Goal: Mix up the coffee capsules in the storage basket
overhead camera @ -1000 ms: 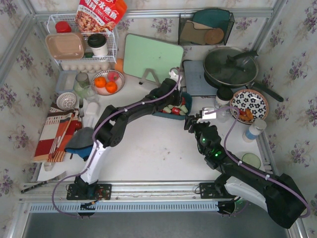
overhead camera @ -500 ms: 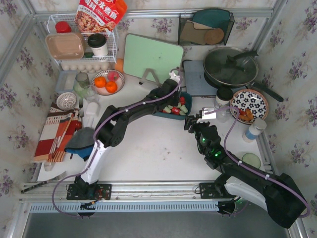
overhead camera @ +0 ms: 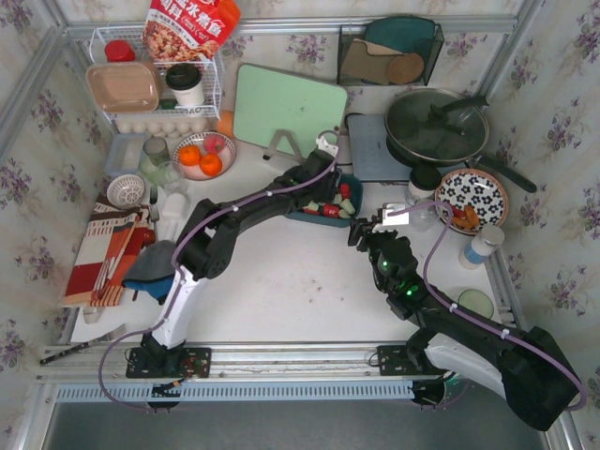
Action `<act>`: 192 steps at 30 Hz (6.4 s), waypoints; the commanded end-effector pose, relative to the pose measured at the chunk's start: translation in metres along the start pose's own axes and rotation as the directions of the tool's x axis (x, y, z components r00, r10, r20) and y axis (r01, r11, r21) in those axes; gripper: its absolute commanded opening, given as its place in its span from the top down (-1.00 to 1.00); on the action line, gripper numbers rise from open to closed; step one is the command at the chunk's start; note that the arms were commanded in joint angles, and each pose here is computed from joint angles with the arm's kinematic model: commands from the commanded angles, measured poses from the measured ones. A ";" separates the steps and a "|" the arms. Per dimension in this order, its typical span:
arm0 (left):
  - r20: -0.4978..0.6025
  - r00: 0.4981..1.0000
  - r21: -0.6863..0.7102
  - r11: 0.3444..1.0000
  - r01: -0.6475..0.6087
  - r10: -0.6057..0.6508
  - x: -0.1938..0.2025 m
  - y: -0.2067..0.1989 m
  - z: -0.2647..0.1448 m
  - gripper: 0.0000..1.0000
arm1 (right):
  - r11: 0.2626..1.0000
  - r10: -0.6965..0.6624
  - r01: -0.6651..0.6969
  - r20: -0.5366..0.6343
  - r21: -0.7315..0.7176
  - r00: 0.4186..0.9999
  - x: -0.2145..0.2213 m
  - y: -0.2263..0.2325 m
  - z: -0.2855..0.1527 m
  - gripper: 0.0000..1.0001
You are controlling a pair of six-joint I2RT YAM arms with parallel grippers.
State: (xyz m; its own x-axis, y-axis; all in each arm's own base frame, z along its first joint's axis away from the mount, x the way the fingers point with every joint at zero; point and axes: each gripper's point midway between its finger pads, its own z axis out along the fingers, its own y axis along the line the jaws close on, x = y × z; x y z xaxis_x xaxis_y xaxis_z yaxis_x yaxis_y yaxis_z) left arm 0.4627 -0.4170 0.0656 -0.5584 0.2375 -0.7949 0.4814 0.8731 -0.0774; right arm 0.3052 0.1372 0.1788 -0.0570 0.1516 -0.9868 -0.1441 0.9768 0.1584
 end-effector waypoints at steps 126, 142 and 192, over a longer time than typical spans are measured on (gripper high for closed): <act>0.270 0.963 -0.793 0.564 0.231 -0.015 0.127 0.250 -0.333 -0.94 | 0.934 -0.125 0.091 0.080 0.345 0.989 0.038 -0.161 0.041 -1.00; 0.339 0.941 -0.772 0.573 0.274 0.007 0.123 0.270 -0.335 -0.96 | 0.935 -0.125 0.090 0.082 0.343 0.989 0.038 -0.160 0.041 -1.00; 0.284 0.956 -0.467 0.860 0.206 -0.075 0.150 0.332 -0.226 -1.00 | 0.935 -0.125 0.091 0.079 0.343 0.989 0.038 -0.160 0.041 -1.00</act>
State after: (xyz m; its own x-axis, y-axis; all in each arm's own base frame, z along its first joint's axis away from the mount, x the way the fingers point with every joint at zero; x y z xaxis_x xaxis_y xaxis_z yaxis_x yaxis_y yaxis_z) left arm 0.3865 0.0063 0.0578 -0.3636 0.0396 -0.9307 -0.0217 0.9985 0.0510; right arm 0.3655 -0.0067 0.1106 0.0256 0.0372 -0.9990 0.1959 0.9798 0.0415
